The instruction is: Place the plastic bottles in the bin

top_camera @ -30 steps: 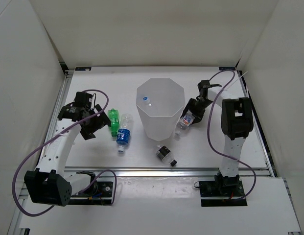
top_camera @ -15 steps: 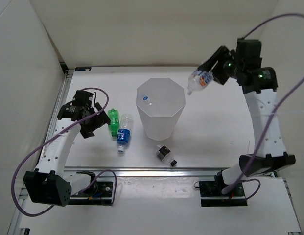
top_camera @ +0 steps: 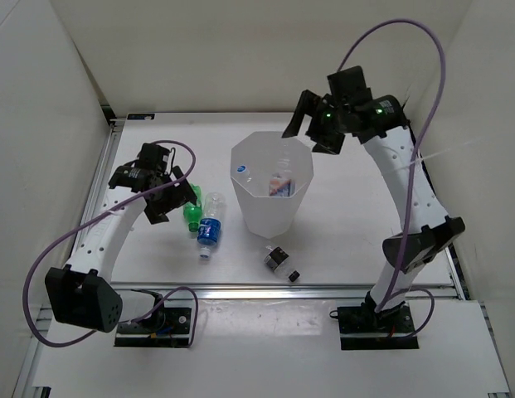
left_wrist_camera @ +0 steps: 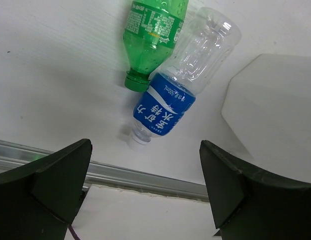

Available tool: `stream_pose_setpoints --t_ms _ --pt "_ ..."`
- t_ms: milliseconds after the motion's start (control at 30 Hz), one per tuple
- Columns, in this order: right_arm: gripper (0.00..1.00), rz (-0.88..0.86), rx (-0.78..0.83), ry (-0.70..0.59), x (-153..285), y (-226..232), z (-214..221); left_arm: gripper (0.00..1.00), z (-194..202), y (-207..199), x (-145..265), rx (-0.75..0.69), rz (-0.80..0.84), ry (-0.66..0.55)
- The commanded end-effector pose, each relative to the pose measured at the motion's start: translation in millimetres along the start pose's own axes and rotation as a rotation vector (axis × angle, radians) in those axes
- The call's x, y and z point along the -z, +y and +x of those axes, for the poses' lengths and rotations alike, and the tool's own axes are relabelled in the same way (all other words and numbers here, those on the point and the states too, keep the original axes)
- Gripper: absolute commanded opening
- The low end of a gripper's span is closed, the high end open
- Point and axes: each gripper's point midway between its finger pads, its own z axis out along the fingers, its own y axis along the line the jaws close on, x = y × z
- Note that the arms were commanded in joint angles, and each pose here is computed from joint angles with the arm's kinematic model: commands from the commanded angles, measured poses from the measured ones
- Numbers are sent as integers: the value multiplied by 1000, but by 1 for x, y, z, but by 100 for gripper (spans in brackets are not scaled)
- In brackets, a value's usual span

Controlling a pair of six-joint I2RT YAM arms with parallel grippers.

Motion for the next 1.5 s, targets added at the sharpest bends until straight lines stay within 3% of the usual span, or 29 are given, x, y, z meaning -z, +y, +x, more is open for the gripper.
stream_pose_setpoints --t_ms 0,67,200,233,333,433,467,567,667,733,867,1133,1467 --pt "100 5 -37 -259 107 -30 -35 100 -10 -6 15 -4 38 -65" --pt "100 21 -48 -271 118 -49 -28 100 -5 -2 12 -5 32 -57" --pt "100 68 26 -106 98 -95 68 100 1 1 11 -5 38 -51" --pt "97 108 23 23 73 -119 112 100 4 3 9 4 32 -43" --pt "97 11 122 -21 76 -124 157 100 6 4 7 14 26 -36" --pt "100 -138 256 -145 63 -134 186 100 5 8 3 24 8 -47" --pt "100 -175 295 -190 64 -137 190 100 6 8 0 16 5 -51" --pt "98 -107 403 -108 29 -165 213 100 7 11 -2 24 -9 -51" --pt "95 -105 484 -76 4 -169 224 100 9 13 -4 12 -33 -48" --pt "96 -117 527 -133 -8 -160 219 100 9 12 -1 3 -32 -65" --pt "96 -125 587 -62 -39 -156 243 100 8 15 3 -2 -30 -104" --pt "94 -171 609 52 -70 -146 297 100 14 21 4 -14 -45 -86" --pt "94 -263 634 37 -90 -128 305 100 30 42 3 -59 -128 -19"
